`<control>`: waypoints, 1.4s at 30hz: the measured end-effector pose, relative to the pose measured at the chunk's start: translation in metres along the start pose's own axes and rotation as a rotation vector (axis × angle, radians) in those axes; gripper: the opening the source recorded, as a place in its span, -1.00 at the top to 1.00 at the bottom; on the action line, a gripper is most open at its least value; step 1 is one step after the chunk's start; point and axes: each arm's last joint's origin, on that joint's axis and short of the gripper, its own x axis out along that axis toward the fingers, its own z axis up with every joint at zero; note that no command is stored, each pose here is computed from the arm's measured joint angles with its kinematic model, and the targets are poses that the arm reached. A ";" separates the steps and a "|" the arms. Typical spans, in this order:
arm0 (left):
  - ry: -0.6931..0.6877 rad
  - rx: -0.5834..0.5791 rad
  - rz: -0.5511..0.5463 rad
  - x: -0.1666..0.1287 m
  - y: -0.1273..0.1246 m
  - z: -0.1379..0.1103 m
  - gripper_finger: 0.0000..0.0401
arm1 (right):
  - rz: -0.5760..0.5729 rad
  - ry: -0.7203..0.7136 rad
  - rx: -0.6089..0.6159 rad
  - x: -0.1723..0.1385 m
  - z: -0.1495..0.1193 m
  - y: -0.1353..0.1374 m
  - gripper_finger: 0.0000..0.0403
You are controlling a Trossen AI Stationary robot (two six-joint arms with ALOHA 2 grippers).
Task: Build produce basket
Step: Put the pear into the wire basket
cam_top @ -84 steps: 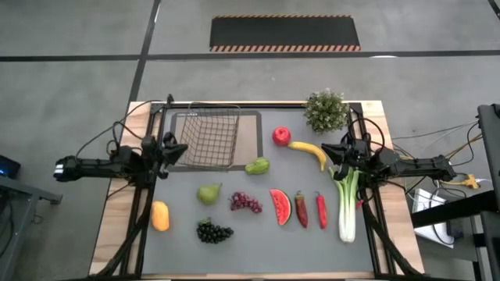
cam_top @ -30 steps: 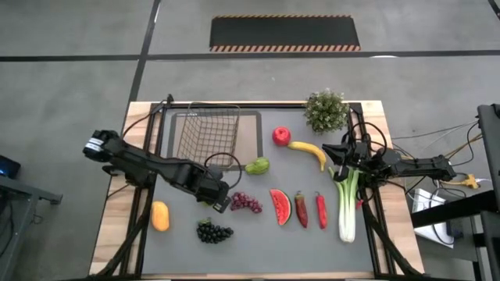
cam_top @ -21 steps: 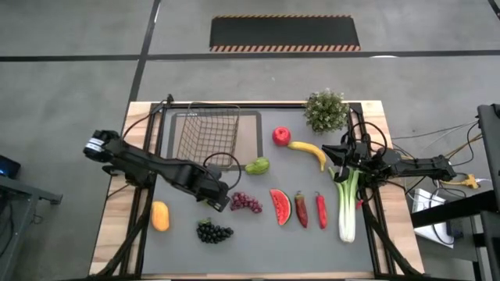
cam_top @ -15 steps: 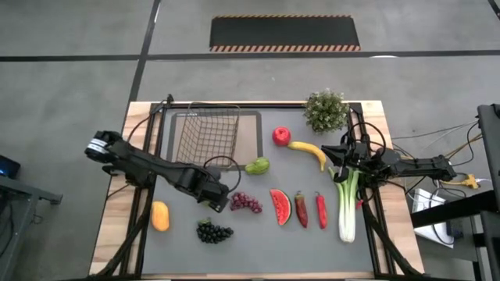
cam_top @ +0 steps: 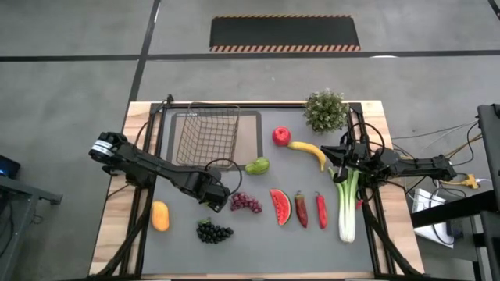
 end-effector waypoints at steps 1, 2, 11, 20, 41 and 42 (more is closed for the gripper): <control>-0.006 0.001 0.004 0.000 0.000 0.000 -0.50 | 0.000 0.000 0.000 0.000 0.000 0.000 0.91; -0.010 0.001 0.007 0.001 0.000 0.000 -0.50 | 0.000 0.001 0.000 0.000 0.000 0.000 0.91; -0.007 0.007 0.057 0.013 -0.001 -0.001 -0.50 | 0.000 0.001 -0.001 0.000 0.000 0.000 0.91; -0.003 0.001 0.056 0.019 0.001 -0.003 -0.48 | 0.000 0.002 -0.001 0.000 0.000 0.000 0.91; -0.078 0.024 -0.065 -0.016 0.003 -0.009 0.15 | 0.000 0.002 0.000 0.000 0.000 0.000 0.91; -0.080 0.019 -0.070 -0.016 0.002 -0.010 0.17 | -0.001 0.002 0.000 0.000 0.000 0.000 0.91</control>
